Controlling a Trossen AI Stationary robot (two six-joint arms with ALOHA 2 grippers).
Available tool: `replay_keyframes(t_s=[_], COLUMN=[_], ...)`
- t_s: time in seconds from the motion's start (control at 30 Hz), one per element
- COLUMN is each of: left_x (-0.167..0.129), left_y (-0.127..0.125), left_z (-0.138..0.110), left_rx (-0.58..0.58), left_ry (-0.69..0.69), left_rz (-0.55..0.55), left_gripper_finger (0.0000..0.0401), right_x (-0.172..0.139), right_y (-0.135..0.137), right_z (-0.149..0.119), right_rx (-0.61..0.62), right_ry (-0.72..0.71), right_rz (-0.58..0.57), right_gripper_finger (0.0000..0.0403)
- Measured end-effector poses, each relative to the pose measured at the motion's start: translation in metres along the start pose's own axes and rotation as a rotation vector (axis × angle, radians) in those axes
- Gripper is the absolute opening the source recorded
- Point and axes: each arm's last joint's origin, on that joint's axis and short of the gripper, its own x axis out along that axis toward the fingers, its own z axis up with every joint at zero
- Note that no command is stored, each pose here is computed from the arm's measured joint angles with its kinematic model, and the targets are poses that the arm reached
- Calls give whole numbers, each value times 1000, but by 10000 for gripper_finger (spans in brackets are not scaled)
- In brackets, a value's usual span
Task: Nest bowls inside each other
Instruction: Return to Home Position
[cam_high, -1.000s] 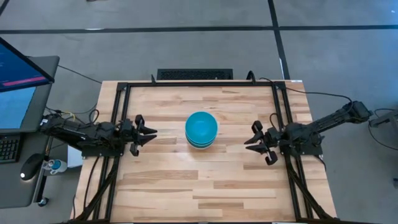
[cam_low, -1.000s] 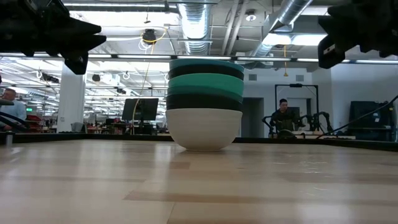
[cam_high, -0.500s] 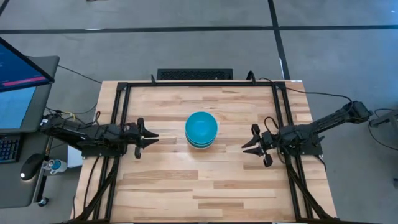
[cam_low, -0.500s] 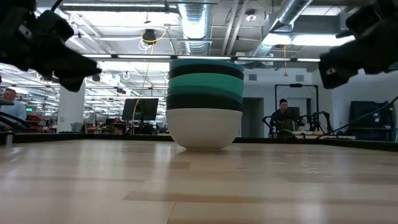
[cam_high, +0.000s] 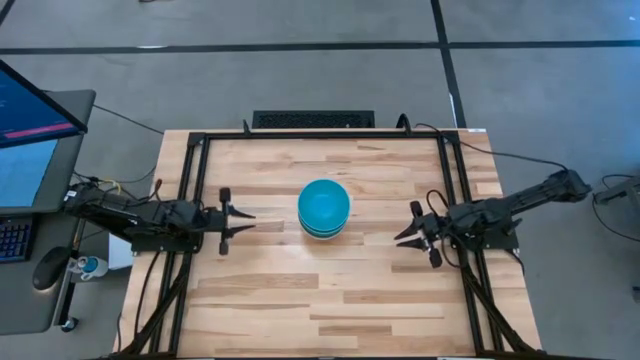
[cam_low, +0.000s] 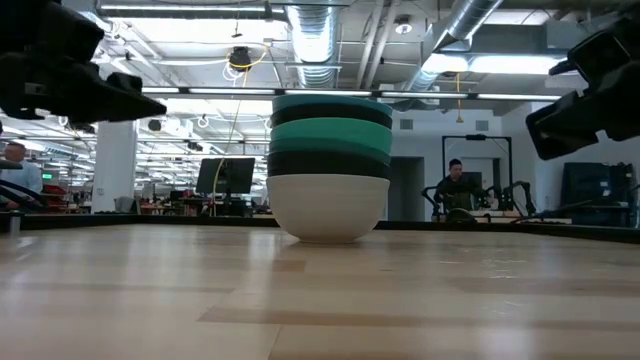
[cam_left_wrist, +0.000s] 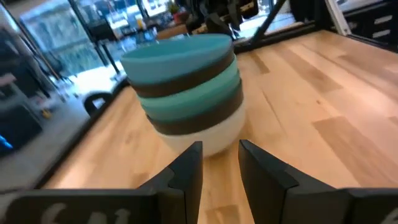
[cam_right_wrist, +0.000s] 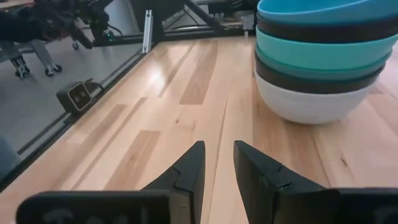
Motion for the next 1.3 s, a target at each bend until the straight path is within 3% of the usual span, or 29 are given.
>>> replay_keyframes(t_s=[0.13,0.63,0.87,1.07,1.3], left_x=[0,-1,-2,-3,-7], left_y=[2,4,6,7,11], left_z=[6,12,18,22,36], left_rx=[38,-106,-95,-121,-129], left_ry=[-50,-113,-172,-213,-353], left_rz=[42,49,64,78,114], left_gripper_finger=[96,96,96,96,96], right_x=[-6,-21,-26,-26,-26], right_y=[0,1,1,1,1], right_z=[0,14,18,18,18], right_rx=[1,6,7,7,7], right_ry=[-20,-219,-278,-277,-277], right_rz=[2,25,30,29,29], right_gripper_finger=[108,108,108,108,108])
